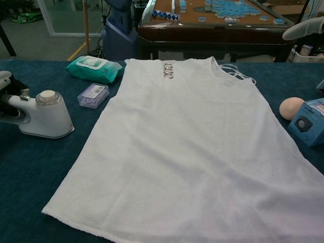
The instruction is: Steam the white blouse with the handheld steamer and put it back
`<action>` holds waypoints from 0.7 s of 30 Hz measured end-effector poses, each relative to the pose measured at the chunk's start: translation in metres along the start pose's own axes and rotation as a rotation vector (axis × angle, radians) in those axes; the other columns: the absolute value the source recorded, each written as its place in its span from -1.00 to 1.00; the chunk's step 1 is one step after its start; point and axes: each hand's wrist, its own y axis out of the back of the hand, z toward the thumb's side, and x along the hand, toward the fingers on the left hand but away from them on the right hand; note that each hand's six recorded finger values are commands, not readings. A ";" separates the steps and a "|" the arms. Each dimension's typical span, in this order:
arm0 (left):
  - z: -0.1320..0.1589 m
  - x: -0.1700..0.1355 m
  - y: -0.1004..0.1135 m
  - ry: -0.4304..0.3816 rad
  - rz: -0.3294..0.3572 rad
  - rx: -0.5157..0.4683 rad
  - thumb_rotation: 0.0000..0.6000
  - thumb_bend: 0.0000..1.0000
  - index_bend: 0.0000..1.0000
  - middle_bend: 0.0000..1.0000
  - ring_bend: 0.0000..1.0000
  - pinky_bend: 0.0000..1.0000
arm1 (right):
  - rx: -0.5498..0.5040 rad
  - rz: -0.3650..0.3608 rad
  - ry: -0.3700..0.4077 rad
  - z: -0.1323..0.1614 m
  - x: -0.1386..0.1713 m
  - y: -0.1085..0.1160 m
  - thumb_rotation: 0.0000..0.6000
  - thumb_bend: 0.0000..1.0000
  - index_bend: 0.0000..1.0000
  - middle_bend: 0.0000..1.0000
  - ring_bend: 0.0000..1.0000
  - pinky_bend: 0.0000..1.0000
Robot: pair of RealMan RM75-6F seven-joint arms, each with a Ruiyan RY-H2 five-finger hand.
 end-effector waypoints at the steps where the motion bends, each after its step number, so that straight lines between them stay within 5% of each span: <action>1: -0.001 0.000 -0.002 0.002 -0.009 -0.003 1.00 -0.58 -0.02 -0.06 -0.23 -0.06 | -0.001 -0.002 -0.003 -0.001 0.001 0.001 1.00 -0.09 -1.00 -0.84 -1.00 -0.96; 5: -0.002 -0.002 -0.002 0.003 -0.031 -0.011 1.00 -0.69 -0.72 -0.52 -0.65 -0.30 | -0.005 -0.009 -0.014 -0.005 0.003 0.002 1.00 -0.09 -1.00 -0.84 -1.00 -0.96; 8: -0.001 -0.005 -0.001 0.001 -0.046 -0.010 1.00 -0.74 -0.99 -0.77 -0.86 -0.46 | -0.006 -0.009 -0.017 -0.007 0.002 0.002 1.00 -0.09 -1.00 -0.84 -1.00 -0.96; 14: 0.001 -0.012 0.007 -0.003 -0.053 -0.003 1.00 -0.83 -1.00 -0.98 -1.00 -0.62 | -0.017 -0.018 -0.030 -0.014 0.002 0.002 1.00 -0.09 -1.00 -0.84 -1.00 -0.96; 21: -0.002 -0.025 0.024 0.003 -0.021 0.013 1.00 -0.89 -1.00 -1.00 -1.00 -0.66 | -0.032 -0.021 -0.084 -0.032 0.007 0.000 1.00 -0.09 -1.00 -0.84 -1.00 -0.96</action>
